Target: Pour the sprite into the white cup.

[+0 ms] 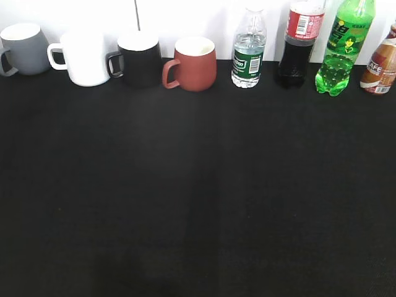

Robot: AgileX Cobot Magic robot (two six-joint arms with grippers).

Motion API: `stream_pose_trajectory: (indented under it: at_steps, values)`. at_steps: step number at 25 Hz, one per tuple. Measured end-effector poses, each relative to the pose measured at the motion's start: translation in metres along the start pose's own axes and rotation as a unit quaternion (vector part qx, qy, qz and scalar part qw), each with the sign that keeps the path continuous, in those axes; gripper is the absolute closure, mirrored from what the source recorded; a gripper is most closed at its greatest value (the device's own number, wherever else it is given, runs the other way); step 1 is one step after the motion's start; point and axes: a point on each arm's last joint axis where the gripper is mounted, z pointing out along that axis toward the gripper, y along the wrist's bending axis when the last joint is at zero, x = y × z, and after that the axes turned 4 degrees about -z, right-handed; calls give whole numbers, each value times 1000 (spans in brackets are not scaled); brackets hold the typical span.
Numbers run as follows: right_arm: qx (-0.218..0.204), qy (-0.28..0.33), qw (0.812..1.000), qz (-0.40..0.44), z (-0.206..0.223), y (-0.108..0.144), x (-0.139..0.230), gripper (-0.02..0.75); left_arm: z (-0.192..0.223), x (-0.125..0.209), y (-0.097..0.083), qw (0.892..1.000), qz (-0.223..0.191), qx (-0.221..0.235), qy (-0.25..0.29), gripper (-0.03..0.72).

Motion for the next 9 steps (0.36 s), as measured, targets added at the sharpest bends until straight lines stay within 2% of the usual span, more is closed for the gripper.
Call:
stream_pose_trajectory:
  at_steps: [9]
  values:
    - [0, 0, 1000, 0, 0, 0, 0, 151, 0, 0, 0, 1000, 0, 0, 0, 449]
